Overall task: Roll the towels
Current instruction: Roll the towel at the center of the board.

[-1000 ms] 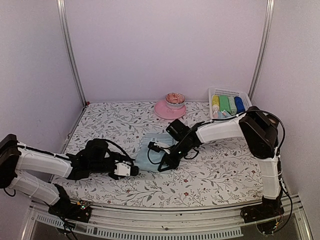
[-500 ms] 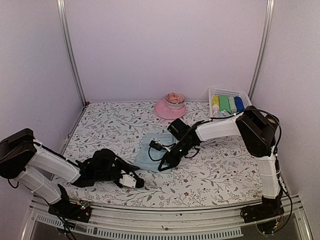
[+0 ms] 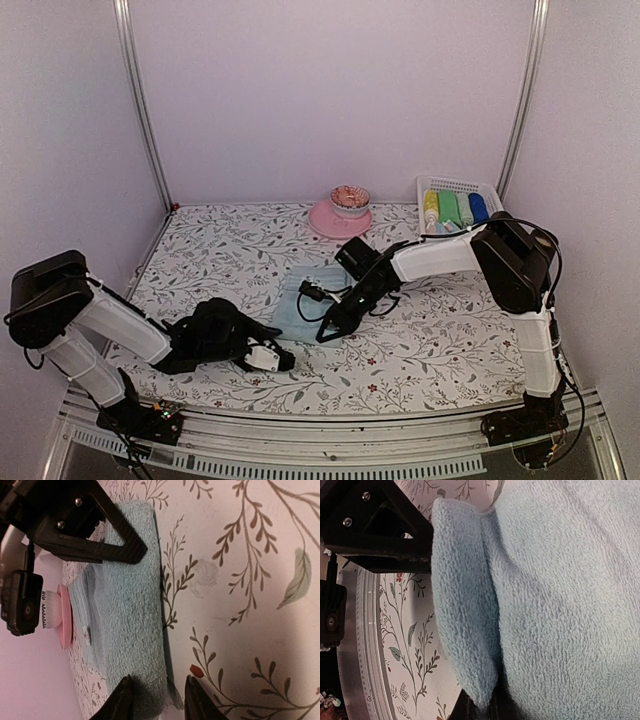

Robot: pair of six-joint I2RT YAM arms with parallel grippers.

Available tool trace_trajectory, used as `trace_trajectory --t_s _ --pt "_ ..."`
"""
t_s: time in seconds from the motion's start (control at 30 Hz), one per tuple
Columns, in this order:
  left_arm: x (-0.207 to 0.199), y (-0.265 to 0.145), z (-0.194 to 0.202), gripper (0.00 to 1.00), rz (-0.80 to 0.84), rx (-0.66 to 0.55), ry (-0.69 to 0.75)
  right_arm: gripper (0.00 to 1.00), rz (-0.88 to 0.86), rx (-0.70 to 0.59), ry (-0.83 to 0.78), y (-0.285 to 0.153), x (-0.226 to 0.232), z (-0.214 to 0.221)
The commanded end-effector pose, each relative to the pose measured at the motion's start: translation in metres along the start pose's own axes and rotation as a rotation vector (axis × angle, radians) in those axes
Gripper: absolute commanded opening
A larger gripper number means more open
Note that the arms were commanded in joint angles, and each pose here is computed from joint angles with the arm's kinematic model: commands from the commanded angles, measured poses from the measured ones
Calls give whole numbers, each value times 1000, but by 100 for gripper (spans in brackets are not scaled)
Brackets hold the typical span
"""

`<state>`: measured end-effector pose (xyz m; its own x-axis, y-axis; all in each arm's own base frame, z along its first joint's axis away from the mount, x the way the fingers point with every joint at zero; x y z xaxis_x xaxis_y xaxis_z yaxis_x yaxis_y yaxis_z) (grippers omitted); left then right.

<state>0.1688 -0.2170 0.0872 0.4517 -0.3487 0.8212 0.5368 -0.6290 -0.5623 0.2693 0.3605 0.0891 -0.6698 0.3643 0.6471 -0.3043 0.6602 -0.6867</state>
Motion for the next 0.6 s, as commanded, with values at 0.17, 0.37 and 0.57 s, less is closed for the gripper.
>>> trace_trajectory --t_s 0.17,0.37,0.57 --pt "-5 21 12 32 -15 122 11 4 65 69 78 12 -20 16" --pt "-21 24 16 20 55 142 28 4 53 66 77 11 -21 16" --pt "-26 28 18 0 99 164 36 6 39 54 62 6 -17 13"
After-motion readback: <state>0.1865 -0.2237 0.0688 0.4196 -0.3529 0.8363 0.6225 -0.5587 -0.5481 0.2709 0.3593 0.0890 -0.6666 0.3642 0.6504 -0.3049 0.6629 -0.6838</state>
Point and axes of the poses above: each gripper's point midway between its finger pads, its own y axis out along the fingers, its own x axis along the line the jaws close on, z = x × y, the point moved 10 cm from there along -y, back along the fingers, and after that the axes turned 13 degrees about y, right-handed, at the moved point
